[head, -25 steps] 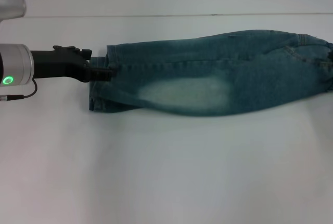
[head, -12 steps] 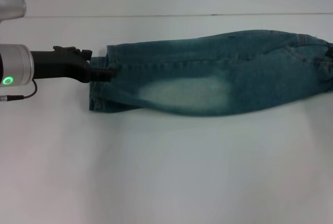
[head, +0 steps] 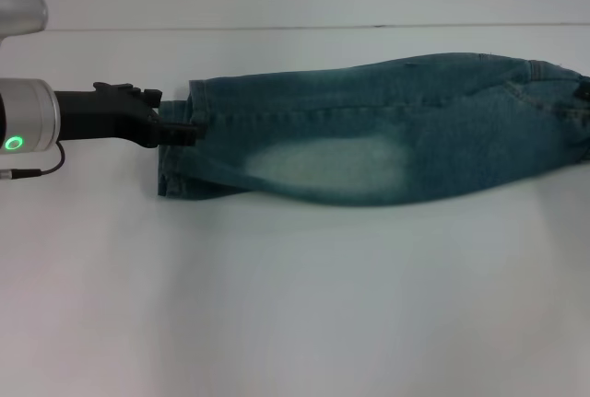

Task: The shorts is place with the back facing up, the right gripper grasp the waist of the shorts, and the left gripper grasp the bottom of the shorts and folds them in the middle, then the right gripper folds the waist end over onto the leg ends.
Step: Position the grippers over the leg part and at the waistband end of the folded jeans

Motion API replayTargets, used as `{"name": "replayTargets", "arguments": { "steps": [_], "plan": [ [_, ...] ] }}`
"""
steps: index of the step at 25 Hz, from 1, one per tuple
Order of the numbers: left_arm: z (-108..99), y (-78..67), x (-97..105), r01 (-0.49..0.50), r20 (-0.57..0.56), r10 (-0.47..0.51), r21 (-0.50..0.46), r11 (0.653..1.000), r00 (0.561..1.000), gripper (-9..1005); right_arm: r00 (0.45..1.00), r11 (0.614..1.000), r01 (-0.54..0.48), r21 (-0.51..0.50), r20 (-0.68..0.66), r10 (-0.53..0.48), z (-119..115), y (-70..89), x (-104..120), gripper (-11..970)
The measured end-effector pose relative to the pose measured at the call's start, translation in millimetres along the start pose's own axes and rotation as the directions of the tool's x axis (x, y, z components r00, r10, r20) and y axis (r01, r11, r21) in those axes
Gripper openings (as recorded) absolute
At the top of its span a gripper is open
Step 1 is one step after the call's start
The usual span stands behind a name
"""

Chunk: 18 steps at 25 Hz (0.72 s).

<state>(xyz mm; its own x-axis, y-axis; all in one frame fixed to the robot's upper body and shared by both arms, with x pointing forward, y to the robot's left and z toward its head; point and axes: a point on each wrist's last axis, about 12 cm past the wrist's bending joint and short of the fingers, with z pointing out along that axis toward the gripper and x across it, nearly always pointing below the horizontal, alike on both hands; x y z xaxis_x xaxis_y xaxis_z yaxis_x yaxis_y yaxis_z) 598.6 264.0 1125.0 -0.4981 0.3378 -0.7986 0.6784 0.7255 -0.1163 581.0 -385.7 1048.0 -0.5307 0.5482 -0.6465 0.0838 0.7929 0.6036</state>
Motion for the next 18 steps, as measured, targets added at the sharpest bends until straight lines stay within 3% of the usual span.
{"name": "replayTargets", "arguments": {
  "steps": [18],
  "plan": [
    [0.1, 0.6, -0.1, -0.003, 0.000, 0.003, -0.005, 1.000, 1.000, 917, 1.000, 0.999, -0.015, -0.041, 0.002, 0.015, -1.3, 3.9, 5.2, 940]
  ]
}}
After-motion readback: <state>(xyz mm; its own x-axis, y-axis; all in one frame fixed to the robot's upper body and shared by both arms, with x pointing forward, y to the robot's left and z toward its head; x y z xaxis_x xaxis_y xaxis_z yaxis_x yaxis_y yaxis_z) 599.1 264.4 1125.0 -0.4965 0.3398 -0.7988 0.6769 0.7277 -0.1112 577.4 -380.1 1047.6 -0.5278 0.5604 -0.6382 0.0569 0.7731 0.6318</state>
